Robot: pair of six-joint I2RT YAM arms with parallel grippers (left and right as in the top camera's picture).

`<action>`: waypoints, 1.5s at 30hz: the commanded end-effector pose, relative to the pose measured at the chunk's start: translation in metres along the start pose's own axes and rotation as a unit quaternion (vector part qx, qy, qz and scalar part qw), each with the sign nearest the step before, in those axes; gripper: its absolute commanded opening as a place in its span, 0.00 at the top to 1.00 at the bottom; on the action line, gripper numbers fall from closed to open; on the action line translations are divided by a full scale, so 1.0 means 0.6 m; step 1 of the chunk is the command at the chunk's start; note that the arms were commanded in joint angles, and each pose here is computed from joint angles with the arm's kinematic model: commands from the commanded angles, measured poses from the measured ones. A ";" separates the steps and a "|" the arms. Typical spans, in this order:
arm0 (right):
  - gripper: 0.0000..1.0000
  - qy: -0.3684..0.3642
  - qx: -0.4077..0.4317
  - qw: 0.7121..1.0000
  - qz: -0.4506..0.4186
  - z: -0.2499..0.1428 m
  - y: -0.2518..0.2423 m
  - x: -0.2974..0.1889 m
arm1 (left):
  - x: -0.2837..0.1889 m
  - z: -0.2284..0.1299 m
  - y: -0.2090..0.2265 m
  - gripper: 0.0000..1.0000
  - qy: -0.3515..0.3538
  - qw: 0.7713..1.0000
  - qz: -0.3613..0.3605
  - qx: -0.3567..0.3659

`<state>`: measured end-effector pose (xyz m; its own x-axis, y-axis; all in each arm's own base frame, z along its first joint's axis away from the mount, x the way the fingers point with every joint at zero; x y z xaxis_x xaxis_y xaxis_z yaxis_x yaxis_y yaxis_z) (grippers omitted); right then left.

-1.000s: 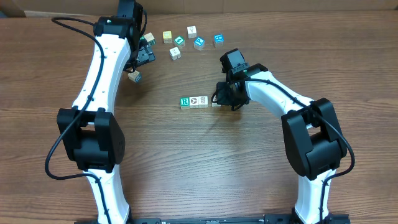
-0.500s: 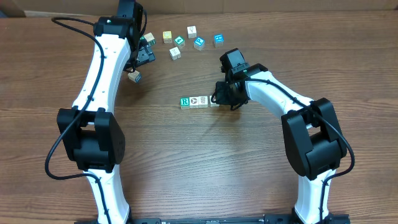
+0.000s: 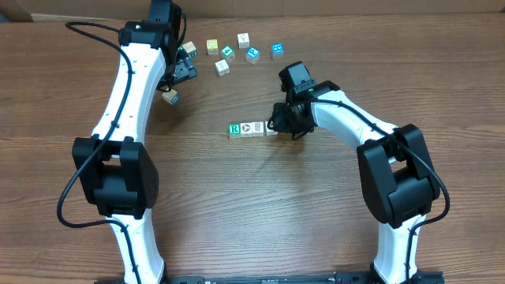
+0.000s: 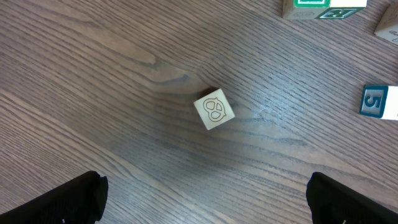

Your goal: Form a horizontal line

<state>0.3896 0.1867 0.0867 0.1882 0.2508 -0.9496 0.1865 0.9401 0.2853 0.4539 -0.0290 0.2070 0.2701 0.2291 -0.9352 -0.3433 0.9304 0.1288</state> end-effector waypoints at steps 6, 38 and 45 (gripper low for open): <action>0.96 0.005 0.014 1.000 0.003 -0.005 0.002 0.006 | -0.024 0.008 0.002 0.00 -0.017 1.000 -0.010 -0.001; 0.96 -0.010 -0.018 0.999 -0.032 -0.016 0.007 0.009 | -0.024 0.008 0.002 0.00 -0.017 1.000 -0.010 -0.001; 0.96 -0.010 -0.020 0.999 -0.032 -0.016 0.007 0.009 | -0.024 0.008 0.002 0.00 -0.017 1.000 -0.010 -0.001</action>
<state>0.3846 0.1939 0.0856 0.2013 0.1968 -0.9596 0.1689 0.9580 0.2319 0.4539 -0.0288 0.2070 0.2701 0.2292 -0.9352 -0.3436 0.9302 0.1288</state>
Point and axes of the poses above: each gripper's point midway between its finger pads, its own x axis out along the fingers, its own y axis along the line the jaws close on, z = x × y, the point moved 8 cm from there along -x, back along the fingers, and after that the axes turned 11 degrees about x, right-handed, at the moved point
